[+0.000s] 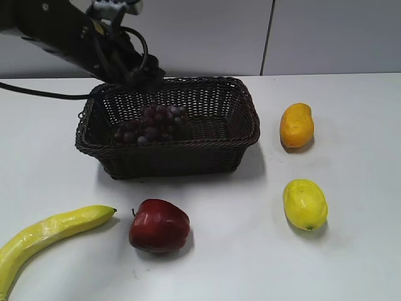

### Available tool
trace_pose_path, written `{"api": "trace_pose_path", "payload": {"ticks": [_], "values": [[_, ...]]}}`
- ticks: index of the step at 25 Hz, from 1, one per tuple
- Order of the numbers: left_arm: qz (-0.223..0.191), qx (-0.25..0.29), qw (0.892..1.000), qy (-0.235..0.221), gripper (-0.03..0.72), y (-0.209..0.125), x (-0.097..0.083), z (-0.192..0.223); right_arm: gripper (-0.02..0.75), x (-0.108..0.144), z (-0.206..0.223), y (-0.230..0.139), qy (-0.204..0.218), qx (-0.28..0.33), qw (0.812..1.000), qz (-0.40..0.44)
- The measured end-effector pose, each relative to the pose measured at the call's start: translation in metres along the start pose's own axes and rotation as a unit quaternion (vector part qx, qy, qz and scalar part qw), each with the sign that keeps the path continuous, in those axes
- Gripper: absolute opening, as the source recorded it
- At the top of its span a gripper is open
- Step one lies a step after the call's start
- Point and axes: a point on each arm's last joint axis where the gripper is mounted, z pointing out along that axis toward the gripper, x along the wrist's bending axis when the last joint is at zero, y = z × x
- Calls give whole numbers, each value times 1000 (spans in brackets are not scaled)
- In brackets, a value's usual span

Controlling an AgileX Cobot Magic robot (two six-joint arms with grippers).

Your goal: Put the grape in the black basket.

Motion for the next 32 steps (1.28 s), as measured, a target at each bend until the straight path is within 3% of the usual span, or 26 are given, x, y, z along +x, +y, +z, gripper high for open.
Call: {"api": "trace_pose_path", "payload": {"ticks": [6,10,15,19,21,26,32], "values": [[2,-28,1000,-3,598,17,0,-69,593,0,0,0,0,0,1000,0],[-15,-28,999,8,592,16,12,-124,593,0,0,0,0,0,1000,0],[-80,9,995,62,589,-2,57,-173,593,0,0,0,0,0,1000,0],[-154,81,979,106,589,-30,96,-199,592,0,0,0,0,0,1000,0],[-184,94,971,120,589,-42,105,-212,592,0,0,0,0,0,1000,0],[-205,94,966,126,589,-66,93,-234,592,0,0,0,0,0,1000,0],[-207,78,967,128,588,-114,58,-259,592,0,0,0,0,0,1000,0]]}}
